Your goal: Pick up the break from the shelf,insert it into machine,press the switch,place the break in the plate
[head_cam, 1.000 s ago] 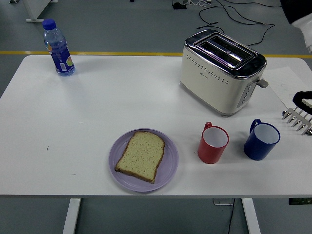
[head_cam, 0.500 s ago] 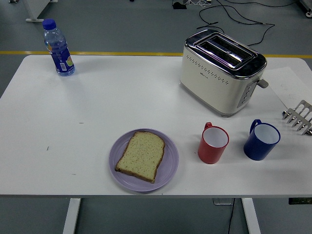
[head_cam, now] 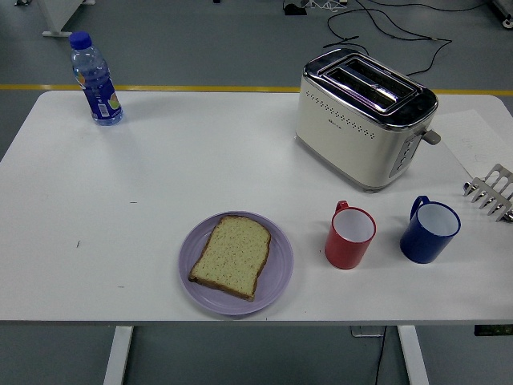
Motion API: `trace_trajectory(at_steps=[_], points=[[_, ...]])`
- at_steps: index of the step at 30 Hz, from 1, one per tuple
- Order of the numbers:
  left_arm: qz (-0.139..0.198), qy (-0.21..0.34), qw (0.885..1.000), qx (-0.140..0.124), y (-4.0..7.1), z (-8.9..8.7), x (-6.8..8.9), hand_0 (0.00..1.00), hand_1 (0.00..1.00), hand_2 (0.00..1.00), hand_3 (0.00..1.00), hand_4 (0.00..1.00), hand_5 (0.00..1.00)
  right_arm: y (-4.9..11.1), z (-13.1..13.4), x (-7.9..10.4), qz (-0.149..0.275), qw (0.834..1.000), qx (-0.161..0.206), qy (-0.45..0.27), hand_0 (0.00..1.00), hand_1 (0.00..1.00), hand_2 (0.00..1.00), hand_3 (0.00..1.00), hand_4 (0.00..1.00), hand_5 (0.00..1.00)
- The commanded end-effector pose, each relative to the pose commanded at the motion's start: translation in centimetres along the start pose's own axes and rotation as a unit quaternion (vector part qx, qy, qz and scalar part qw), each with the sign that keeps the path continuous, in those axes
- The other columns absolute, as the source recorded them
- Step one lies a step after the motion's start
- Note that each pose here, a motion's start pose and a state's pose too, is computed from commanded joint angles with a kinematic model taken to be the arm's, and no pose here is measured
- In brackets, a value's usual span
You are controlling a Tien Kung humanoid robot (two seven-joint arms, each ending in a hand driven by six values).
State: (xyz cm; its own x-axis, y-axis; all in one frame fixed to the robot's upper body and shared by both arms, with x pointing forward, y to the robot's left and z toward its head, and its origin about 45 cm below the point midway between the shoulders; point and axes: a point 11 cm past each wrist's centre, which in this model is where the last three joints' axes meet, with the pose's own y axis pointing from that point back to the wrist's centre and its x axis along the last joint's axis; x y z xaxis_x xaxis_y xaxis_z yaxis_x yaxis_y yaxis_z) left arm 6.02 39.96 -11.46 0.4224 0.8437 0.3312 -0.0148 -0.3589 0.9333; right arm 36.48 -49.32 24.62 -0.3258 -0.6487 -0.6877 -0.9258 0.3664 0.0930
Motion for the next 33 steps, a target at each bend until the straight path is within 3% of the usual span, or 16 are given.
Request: trace_trajectory(at_steps=[7, 33], points=[[0.002, -0.003, 1.000, -0.002, 0.0, 0.2, 0.2, 0.652, 0.595, 0.595, 0.596, 0.330, 0.940, 0.7, 0.0, 2.2, 0.024, 1.000, -0.003, -0.003, 0.741, 0.706, 0.729, 0.703, 0.547, 0.374], [0.009, -0.002, 1.000, -0.006, 0.1, 0.7, 0.8, 0.653, 0.592, 0.593, 0.598, 0.330, 0.940, 1.4, -0.6, 4.5, 0.057, 0.998, 0.014, -0.025, 0.744, 0.704, 0.727, 0.697, 0.529, 0.403]])
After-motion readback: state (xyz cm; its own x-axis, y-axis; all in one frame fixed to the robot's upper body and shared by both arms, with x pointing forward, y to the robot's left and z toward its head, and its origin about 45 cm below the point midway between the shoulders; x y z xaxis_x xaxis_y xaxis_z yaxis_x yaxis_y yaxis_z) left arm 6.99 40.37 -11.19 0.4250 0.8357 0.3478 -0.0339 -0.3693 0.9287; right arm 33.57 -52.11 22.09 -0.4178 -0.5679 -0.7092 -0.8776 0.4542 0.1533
